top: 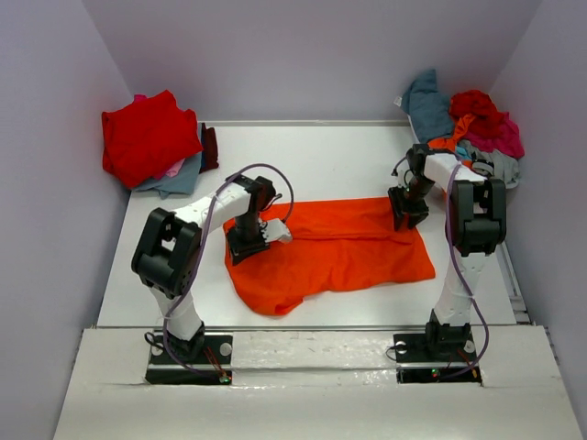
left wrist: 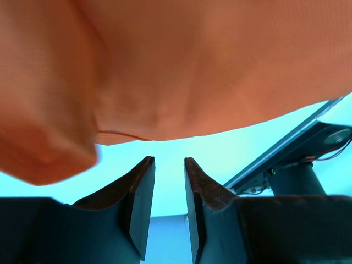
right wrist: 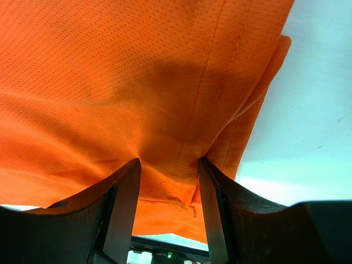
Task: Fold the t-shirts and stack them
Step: Fold the tshirt
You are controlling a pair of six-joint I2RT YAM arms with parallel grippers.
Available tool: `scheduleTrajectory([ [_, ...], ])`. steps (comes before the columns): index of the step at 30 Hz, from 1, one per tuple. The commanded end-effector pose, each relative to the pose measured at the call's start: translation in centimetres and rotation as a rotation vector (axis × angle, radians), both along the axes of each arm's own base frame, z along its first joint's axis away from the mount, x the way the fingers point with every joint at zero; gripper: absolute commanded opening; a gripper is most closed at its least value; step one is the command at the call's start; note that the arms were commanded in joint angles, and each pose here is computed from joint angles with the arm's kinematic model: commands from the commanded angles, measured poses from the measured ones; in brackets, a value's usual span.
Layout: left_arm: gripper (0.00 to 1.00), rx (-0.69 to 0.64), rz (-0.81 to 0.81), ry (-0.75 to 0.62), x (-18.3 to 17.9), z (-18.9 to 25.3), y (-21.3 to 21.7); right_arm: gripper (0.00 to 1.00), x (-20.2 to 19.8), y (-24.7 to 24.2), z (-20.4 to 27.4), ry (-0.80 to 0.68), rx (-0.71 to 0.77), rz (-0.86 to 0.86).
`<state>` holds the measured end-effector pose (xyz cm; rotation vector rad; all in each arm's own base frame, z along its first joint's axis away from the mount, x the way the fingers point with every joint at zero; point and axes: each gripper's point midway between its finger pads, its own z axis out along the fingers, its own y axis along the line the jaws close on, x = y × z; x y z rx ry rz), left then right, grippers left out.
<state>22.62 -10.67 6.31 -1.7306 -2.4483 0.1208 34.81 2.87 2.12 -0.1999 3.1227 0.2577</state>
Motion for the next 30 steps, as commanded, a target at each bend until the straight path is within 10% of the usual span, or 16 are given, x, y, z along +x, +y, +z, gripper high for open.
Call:
scheduleTrajectory([
  [1,0.39,0.092,-0.088,-0.021,-1.4,1.1,2.1,0.53,-1.0,-0.3,-1.7,0.028,-0.014,0.026],
  [30,0.52,-0.157,0.046,-0.229,8.8,1.4,-7.9,0.52,-1.3,-0.3,-1.3,0.012,-0.015,0.031],
])
